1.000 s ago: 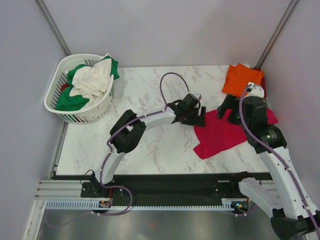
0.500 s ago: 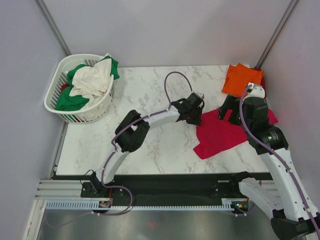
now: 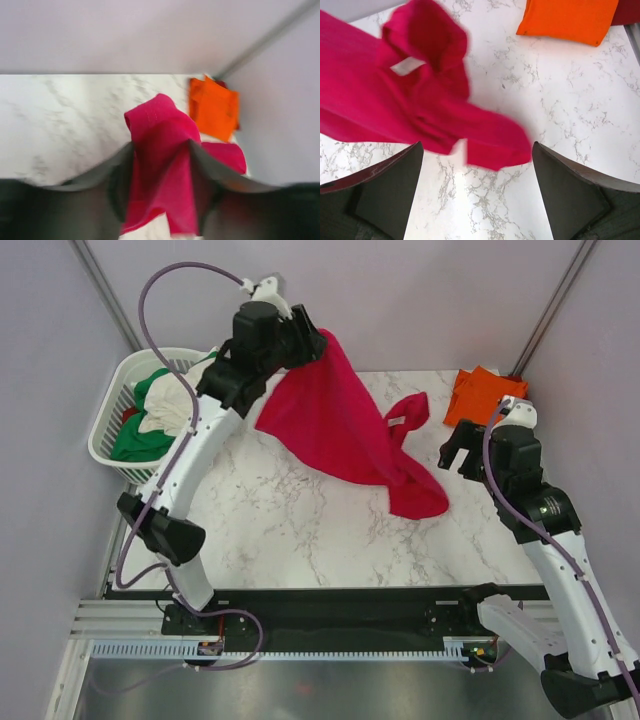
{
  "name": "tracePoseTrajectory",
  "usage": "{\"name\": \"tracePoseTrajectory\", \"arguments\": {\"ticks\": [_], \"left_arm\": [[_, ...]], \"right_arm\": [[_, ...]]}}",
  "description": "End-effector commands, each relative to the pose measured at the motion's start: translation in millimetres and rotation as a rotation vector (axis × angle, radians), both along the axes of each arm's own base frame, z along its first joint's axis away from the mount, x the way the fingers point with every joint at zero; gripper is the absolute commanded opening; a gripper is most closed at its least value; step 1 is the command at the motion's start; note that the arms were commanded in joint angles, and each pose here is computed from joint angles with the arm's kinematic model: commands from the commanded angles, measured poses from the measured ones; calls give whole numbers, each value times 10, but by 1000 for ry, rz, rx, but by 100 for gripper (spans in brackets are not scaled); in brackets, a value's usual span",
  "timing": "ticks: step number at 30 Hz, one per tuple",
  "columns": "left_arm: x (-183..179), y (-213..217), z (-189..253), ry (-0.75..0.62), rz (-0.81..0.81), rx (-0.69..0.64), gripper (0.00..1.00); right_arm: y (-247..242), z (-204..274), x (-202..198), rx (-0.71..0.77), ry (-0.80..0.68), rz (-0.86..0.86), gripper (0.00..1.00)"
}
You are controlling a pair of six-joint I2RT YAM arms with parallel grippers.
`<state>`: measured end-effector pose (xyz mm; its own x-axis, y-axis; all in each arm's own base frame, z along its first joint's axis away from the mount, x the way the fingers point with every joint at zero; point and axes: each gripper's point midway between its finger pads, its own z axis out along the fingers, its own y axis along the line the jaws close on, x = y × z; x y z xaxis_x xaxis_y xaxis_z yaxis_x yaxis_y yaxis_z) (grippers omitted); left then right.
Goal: Fold and stack the t-shirts
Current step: Flatten the tshirt out
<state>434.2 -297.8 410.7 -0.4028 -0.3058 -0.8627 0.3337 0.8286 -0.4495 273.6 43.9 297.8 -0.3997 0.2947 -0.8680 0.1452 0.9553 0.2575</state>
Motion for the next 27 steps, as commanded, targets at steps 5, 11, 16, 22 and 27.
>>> {"name": "tracePoseTrajectory", "arguments": {"ticks": [5,11,16,22,27], "left_arm": [[387,833,-2651,644,89,302,72],[-70,813,-2739,614,56,328,72],[-201,906,-2679,597,82,349,70],[-396,979,-2439,555,88,332,72],[-625,1112,-2427,552,99,341,74]], "right_arm": [[97,-411,-55,29,83,40,98],[227,-750,32,45,143,87,98],[762,-1243,92,190,278,271,98],[1391,-2002,-108,146,460,444,98],[1586,-2219,-75,111,490,479,98]]}}
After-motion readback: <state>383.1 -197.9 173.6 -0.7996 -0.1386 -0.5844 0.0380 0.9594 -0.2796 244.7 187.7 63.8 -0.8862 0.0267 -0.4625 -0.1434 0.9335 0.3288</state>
